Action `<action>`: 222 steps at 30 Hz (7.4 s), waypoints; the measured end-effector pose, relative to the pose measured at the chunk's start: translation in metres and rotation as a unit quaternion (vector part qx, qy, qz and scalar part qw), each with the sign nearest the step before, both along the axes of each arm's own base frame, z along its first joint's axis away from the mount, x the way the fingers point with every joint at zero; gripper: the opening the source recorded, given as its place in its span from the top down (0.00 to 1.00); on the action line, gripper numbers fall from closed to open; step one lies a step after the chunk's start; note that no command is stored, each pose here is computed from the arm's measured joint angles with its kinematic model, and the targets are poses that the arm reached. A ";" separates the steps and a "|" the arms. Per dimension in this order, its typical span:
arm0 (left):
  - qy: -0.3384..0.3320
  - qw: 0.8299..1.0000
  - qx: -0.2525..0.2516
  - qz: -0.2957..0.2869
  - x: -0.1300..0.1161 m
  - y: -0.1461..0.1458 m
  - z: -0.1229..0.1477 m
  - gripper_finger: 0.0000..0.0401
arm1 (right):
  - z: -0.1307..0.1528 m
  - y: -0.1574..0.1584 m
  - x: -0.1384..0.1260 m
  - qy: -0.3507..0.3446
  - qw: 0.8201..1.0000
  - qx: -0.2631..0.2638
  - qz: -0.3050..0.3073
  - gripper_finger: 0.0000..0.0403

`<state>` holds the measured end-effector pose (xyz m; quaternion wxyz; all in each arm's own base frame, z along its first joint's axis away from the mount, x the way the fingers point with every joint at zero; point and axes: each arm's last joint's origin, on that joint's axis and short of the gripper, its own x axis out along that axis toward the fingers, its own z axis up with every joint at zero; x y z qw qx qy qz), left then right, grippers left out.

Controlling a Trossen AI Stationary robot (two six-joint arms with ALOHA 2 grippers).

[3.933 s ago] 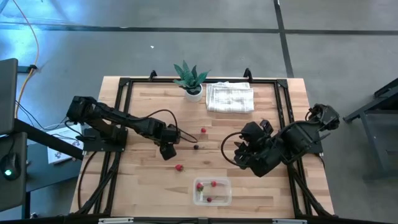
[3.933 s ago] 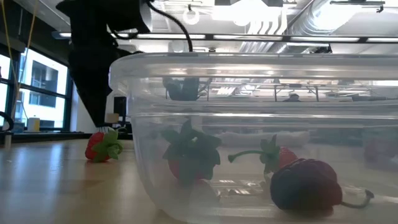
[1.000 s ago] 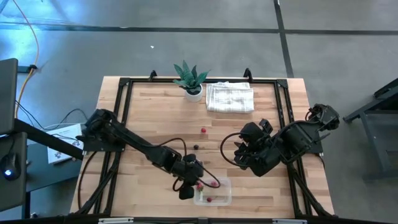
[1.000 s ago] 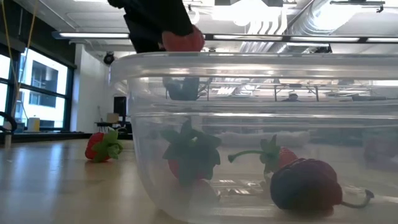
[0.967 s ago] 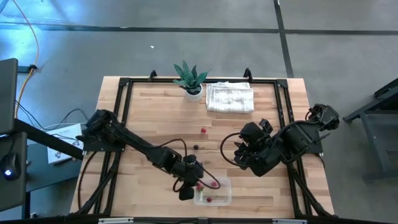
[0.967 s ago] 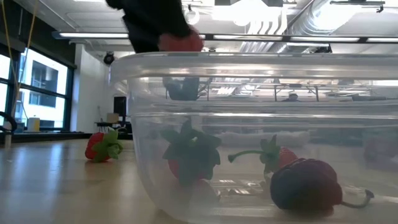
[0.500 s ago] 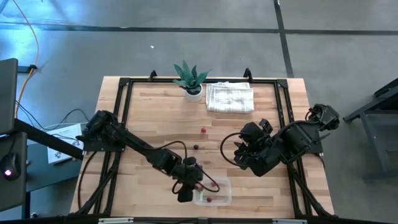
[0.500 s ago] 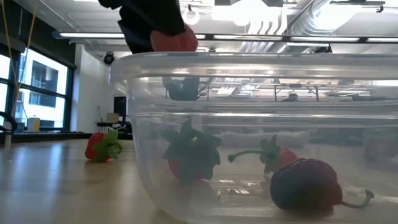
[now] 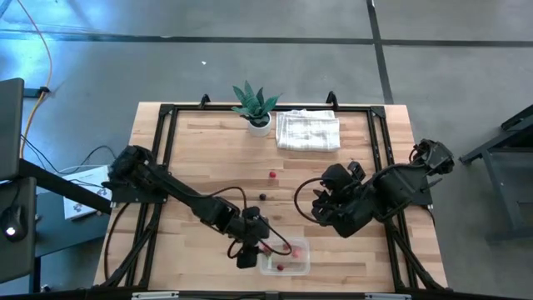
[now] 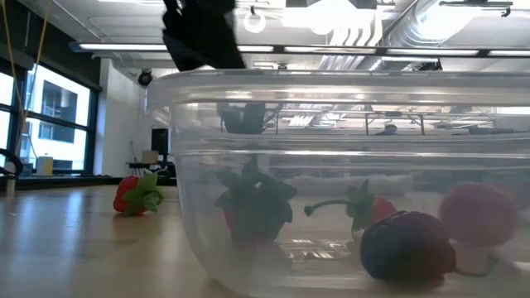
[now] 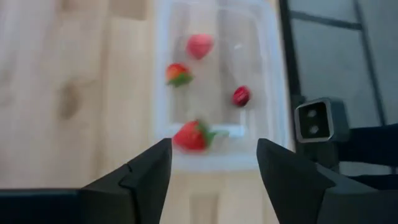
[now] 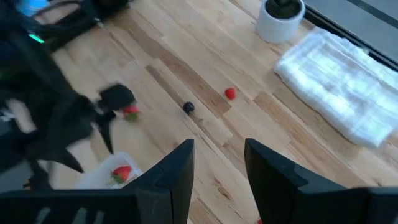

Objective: Pick and placing Produce into tupperware
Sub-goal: Put the strawberry into the transparent bin

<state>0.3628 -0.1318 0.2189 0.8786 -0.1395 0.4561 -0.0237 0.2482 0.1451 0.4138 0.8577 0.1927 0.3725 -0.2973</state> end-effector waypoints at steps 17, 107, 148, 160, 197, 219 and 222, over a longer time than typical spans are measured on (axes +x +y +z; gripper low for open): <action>0.051 0.979 0.115 0.163 -0.087 0.066 0.087 0.45 | -0.143 0.035 -0.060 0.150 0.958 0.111 -0.219 0.67; 0.044 0.972 0.127 0.192 -0.092 0.069 0.090 0.44 | -0.266 -0.061 -0.088 -0.017 0.827 0.378 -0.416 0.89; 0.045 0.970 0.108 0.211 -0.092 0.068 0.090 0.44 | -0.215 -0.065 -0.070 0.178 0.958 0.222 0.022 0.76; 0.045 0.969 0.102 0.221 -0.092 0.068 0.090 0.44 | -0.236 -0.064 -0.049 0.225 0.943 0.172 0.174 0.61; 0.037 0.969 0.095 0.227 -0.091 0.068 0.090 0.44 | -0.259 -0.075 -0.036 0.270 0.939 0.155 0.146 0.99; 0.034 0.967 0.104 0.228 -0.091 0.069 0.090 0.44 | -0.138 0.006 0.052 0.066 0.971 0.108 0.205 1.00; 0.034 0.967 0.105 0.229 -0.091 0.069 0.090 0.44 | -0.151 0.030 0.071 0.103 0.962 0.103 0.231 1.00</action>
